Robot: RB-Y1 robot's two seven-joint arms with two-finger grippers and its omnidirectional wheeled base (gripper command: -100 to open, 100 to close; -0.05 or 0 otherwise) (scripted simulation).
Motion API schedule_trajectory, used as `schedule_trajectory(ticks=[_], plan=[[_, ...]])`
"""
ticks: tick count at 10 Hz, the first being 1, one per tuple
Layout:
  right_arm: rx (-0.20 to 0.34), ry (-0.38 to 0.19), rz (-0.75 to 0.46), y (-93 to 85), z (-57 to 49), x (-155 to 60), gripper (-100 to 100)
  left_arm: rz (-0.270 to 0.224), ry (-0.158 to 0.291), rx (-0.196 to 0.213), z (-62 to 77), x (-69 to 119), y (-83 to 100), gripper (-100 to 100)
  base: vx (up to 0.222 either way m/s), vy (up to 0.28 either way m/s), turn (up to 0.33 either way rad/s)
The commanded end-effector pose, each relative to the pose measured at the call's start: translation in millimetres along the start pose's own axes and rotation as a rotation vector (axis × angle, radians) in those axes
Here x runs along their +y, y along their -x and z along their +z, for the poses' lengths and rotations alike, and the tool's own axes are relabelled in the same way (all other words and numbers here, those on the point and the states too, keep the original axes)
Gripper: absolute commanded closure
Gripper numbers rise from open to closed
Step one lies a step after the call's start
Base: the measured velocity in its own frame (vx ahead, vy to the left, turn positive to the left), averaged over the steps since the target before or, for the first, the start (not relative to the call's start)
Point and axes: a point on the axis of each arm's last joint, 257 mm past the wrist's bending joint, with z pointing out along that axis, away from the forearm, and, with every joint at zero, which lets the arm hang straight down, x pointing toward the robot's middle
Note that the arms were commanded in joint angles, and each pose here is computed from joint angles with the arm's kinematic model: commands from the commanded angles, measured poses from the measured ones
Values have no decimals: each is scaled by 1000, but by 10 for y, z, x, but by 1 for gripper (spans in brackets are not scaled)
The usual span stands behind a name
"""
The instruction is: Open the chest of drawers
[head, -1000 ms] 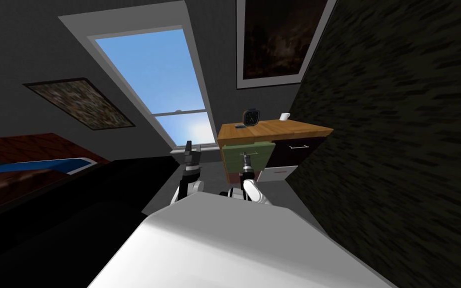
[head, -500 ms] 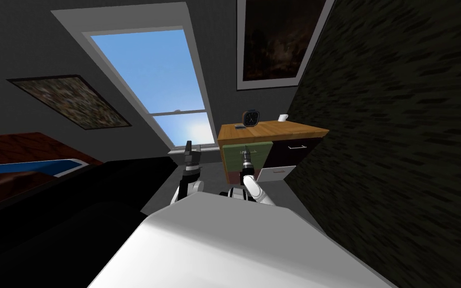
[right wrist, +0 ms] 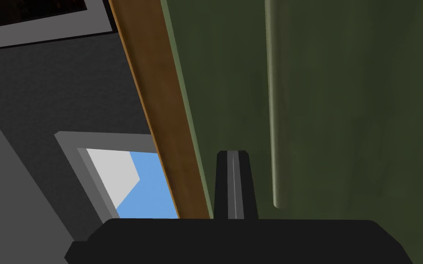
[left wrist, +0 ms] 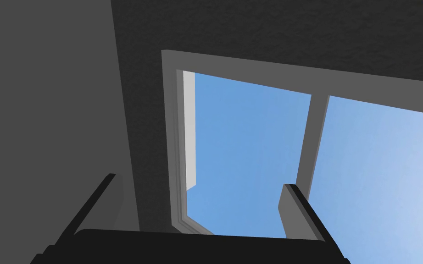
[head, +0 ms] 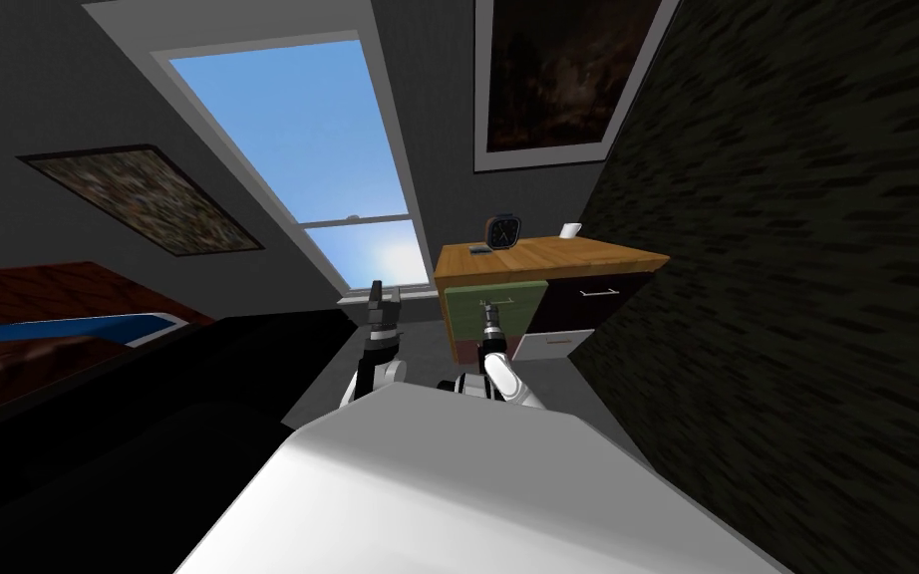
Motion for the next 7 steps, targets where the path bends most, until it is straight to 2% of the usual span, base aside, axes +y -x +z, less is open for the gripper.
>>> schedule_trajectory(ticks=[1, 2, 3, 4, 5, 6, 7], plan=[[-5, 1, 2, 33, 48, -35, -100, 0, 0, 0, 0, 0, 0, 0, 28, 15, -8], [1, 1, -3, -4, -38, 22, 100, 0, 0, 0, 0, 0, 0, 0, -23, -19, 81], [-4, -5, -3, 33, 13, -40, 100, 0, 0, 0, 1, -1, -1, 0, -22, -13, 24], [-21, 30, -24, 11, -15, 101, -100, 0, 0, 0, 0, 0, 0, 0, -26, -97, -11], [-31, 48, -36, 0, -26, 171, -100, 0, 0, 0, 1, 0, 0, 0, -31, -154, 4], [-23, 34, -27, -7, -23, 114, -100, 0, 0, 0, 0, 0, 0, 0, -13, -72, 4], [-13, 40, -34, -235, 57, 137, -100, 0, 0, 0, 0, 0, 0, 0, -28, 32, 134]])
